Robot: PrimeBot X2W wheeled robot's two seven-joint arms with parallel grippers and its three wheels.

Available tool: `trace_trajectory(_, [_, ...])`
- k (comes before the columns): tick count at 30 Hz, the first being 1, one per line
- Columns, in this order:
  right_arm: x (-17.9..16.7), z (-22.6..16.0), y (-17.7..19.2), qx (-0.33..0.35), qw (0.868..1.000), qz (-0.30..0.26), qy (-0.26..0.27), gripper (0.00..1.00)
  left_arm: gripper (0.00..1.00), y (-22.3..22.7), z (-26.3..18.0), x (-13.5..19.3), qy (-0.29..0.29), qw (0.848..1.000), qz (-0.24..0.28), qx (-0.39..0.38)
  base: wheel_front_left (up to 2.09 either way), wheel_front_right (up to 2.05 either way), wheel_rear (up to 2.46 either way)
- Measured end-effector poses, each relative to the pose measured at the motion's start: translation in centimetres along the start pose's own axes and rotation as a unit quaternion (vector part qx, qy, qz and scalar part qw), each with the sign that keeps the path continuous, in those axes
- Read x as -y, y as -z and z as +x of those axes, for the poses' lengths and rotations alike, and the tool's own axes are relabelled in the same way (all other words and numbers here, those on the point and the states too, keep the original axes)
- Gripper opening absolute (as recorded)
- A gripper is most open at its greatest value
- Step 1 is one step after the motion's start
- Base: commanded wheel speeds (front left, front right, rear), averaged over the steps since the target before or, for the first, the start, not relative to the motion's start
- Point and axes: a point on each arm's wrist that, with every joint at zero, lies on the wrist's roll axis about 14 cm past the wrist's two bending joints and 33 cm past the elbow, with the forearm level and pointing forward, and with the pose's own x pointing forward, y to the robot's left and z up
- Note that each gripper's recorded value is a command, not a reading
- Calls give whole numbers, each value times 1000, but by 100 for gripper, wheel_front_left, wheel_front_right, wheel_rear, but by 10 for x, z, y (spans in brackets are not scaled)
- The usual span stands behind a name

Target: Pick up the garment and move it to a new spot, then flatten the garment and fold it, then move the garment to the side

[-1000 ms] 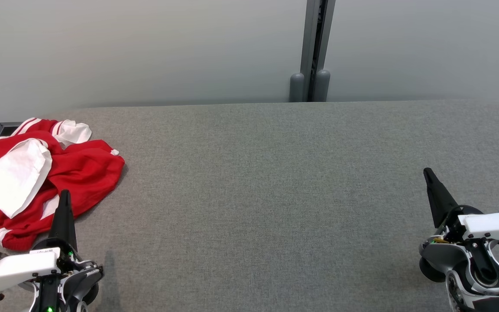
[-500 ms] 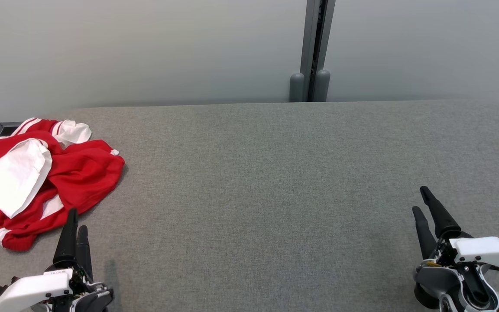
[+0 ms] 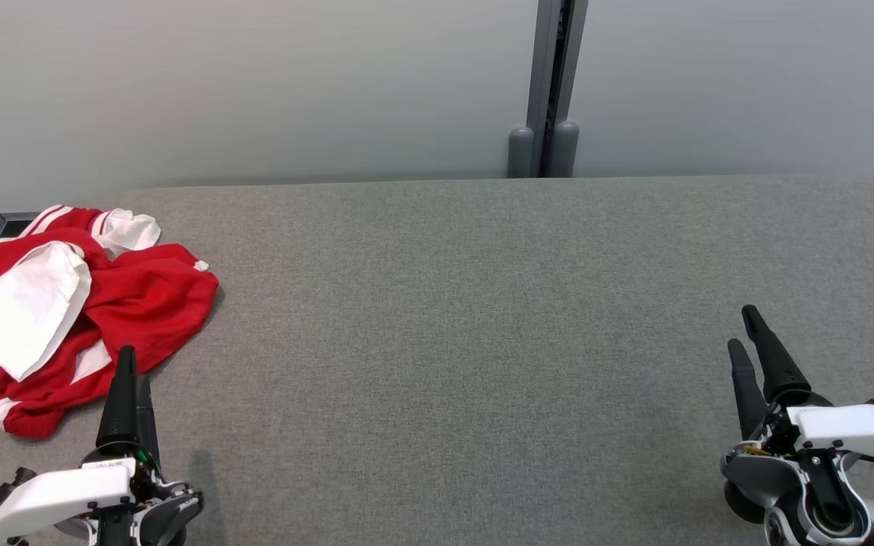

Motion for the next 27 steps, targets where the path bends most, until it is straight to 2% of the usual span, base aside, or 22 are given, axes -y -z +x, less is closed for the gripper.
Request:
trace_trajectory(9, [-12, 2, 5, 0, 998, -53, -18, 100, 100, 1, 1, 9, 15, 999, 46, 3, 0, 0, 0])
trace_trajectory(17, [-21, 0, 3, 10, 993, -112, -33, 100, 100, 2, 2, 15, 26, 992, 121, 6, 0, 0, 0])
trace_trajectory(27, [-35, -1, 5, 18, 975, -215, -56, 100, 100, 1, 3, 24, 42, 973, 228, 13, 0, 0, 0])
